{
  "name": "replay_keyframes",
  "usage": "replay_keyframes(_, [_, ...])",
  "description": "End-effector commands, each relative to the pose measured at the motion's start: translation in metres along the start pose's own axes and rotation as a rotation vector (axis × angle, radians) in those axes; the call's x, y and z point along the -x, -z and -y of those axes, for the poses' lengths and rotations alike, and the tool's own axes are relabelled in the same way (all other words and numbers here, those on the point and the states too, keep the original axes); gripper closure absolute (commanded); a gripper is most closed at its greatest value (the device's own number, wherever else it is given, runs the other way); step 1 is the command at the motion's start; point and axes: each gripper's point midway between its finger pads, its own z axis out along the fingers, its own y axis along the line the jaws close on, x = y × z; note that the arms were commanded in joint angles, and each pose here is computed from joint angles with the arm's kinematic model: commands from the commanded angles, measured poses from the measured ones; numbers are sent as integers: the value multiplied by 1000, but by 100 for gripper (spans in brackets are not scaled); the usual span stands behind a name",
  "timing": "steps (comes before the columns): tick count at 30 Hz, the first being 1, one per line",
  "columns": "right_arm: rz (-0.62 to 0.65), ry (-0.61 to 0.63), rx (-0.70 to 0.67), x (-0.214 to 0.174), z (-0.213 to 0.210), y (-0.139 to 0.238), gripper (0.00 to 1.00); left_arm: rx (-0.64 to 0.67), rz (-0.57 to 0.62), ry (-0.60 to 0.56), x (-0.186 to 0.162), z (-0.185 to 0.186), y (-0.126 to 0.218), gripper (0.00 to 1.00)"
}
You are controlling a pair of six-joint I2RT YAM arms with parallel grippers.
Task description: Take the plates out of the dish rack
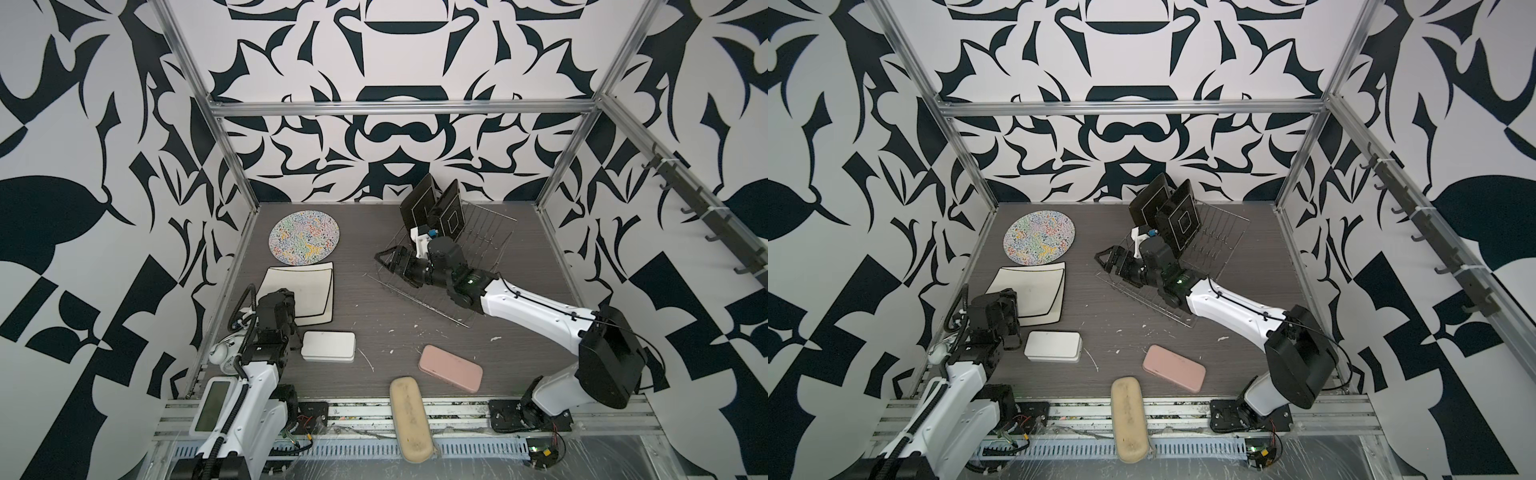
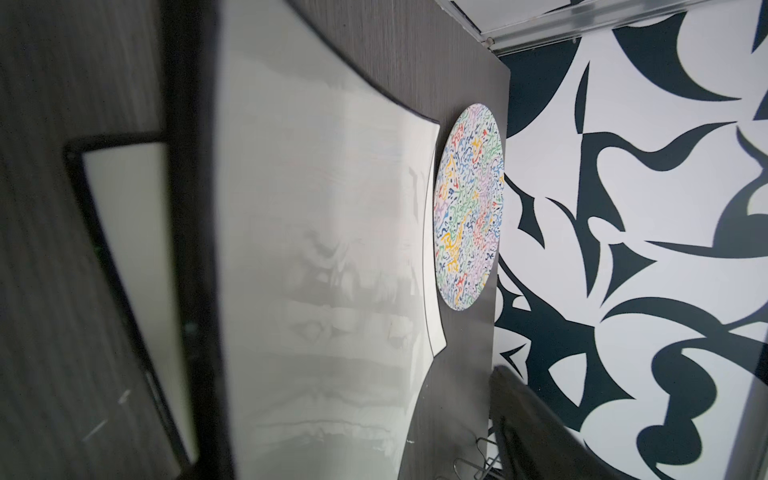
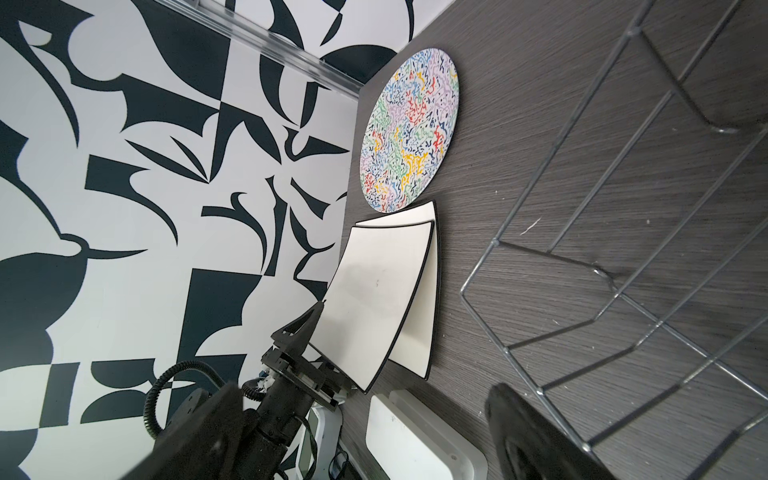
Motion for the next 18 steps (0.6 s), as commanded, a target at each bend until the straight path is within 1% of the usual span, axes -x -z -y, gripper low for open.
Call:
replay_keyframes(1, [44, 27, 43, 12, -19, 14, 5, -86, 1, 10, 3, 35, 7, 22])
replay_keyframes(7, [41, 26, 39, 11, -16, 12, 5, -39, -18, -7, 0, 29, 7, 18])
replay_keyframes(11, [39, 24, 41, 10, -16, 12, 5, 11, -43, -17, -5, 20, 4, 16])
replay_keyframes(18, [41, 25, 41, 10, -16, 14, 5, 50, -54, -29, -7, 15, 1, 16])
